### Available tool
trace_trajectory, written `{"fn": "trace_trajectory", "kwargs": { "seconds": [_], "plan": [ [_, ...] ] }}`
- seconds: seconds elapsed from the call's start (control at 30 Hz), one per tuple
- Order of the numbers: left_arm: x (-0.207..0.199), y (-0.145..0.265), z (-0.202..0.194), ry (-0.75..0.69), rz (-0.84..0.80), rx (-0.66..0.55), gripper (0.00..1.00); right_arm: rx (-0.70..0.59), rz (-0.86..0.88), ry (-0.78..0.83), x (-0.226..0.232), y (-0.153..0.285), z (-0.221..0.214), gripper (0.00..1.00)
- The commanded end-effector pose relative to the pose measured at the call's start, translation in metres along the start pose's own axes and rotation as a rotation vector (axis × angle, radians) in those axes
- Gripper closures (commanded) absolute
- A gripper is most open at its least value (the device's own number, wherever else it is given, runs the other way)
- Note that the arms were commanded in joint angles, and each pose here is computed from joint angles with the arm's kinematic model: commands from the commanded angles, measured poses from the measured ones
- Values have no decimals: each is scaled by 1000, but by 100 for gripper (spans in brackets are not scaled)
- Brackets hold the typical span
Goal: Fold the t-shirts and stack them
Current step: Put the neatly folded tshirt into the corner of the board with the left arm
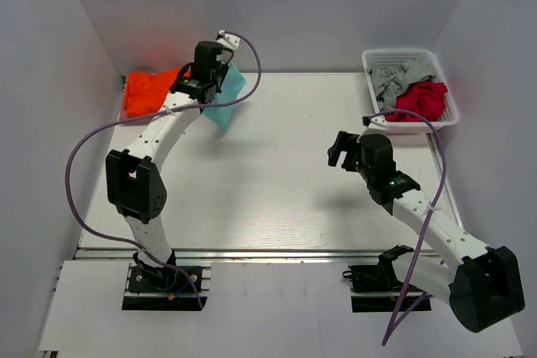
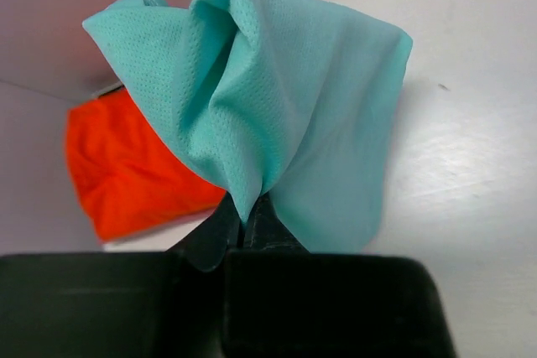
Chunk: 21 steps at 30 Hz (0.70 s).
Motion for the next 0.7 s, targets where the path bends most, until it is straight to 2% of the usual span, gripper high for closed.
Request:
{"fn": "trace_trajectory", "kwargs": {
  "seconds": [0.0, 0.03, 0.1, 0.13, 0.3, 0.67],
  "plan": [
    [40, -2, 26, -91, 36, -64, 100, -72, -18, -2, 0, 1, 23, 10],
    [50, 0, 38, -76, 55, -87, 100, -72, -18, 0, 1, 0, 25, 10],
    [66, -14, 32, -68, 73, -44, 100, -64, -17, -2, 2, -2, 25, 10],
    [76, -13, 44, -63, 81, -68, 100, -74, -14, -5, 3, -2, 30, 10],
    [109, -30, 51, -41, 85, -70, 100, -51, -4, -13, 7, -8, 31, 10],
    [186, -63, 23, 18, 176, -34, 100, -19, 20, -20, 16, -23, 39, 10]
  ]
}}
Point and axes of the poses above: each gripper's point midway between its finger pads, its own y axis back along the fingers, its own x axis along the line the jaws close on, z = x × y, the point moved 6 cm from there along y, back along the fingers, and after that the axes turned 6 degrees about y, right-handed, at the moved point
